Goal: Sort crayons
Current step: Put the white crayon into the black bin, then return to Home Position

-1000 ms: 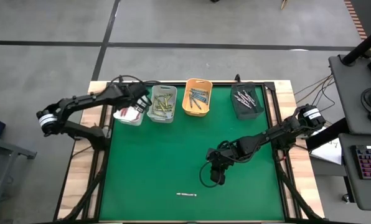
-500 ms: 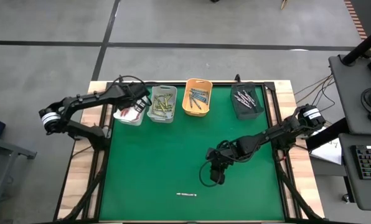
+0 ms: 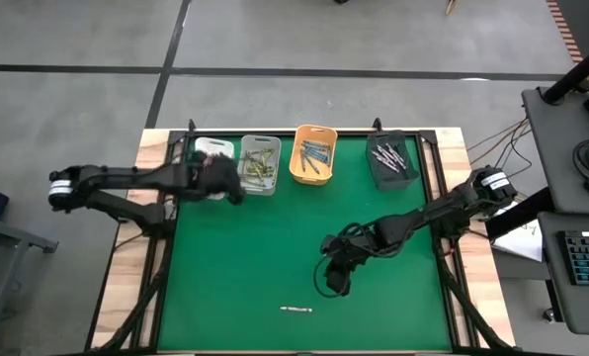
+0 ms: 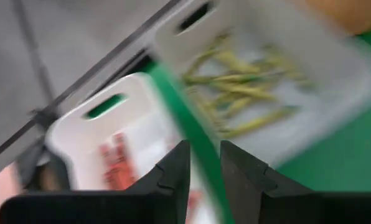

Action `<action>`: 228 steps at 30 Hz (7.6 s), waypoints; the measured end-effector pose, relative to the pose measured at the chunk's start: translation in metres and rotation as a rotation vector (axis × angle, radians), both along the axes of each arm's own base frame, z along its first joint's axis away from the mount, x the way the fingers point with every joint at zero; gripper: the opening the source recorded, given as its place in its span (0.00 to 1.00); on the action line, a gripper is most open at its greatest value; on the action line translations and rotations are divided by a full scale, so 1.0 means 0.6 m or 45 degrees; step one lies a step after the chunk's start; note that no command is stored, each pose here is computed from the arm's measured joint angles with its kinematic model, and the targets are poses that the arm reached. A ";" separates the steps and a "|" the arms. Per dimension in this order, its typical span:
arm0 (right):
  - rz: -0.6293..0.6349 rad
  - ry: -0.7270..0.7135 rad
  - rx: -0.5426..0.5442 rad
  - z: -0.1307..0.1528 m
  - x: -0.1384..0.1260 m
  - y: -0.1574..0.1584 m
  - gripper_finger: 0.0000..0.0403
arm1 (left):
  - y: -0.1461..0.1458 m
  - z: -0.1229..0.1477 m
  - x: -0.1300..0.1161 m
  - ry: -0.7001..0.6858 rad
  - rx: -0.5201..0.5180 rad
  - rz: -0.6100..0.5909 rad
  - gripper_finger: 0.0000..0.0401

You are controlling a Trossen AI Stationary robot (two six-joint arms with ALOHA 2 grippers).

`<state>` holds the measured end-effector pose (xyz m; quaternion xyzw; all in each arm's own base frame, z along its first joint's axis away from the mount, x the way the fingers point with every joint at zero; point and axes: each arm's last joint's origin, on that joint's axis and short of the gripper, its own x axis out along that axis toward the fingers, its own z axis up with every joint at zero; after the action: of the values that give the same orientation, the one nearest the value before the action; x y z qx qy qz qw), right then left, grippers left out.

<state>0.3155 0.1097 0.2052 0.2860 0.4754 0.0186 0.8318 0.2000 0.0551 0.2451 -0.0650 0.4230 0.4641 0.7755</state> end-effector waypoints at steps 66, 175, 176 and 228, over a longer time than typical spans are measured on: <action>0.383 0.190 -0.546 -0.109 0.167 0.213 0.27 | -0.368 0.031 -0.045 -0.845 0.305 -0.698 0.18; -0.292 -0.572 -0.698 0.107 -0.155 -0.298 0.23 | -0.243 0.048 -0.009 -0.363 0.413 -1.092 0.00; -0.260 -0.593 -0.693 0.106 -0.154 -0.297 0.22 | -0.235 0.047 -0.006 -0.401 0.397 -1.145 0.00; 0.087 -1.585 -1.062 -0.030 -0.373 -0.214 0.17 | -0.086 -0.102 -0.174 -1.385 0.282 -1.269 0.00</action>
<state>0.0914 -0.0186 0.1872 -0.1315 -0.1068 0.0211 0.9853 0.0953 0.0034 0.1839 -0.0075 -0.0901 -0.0001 0.9959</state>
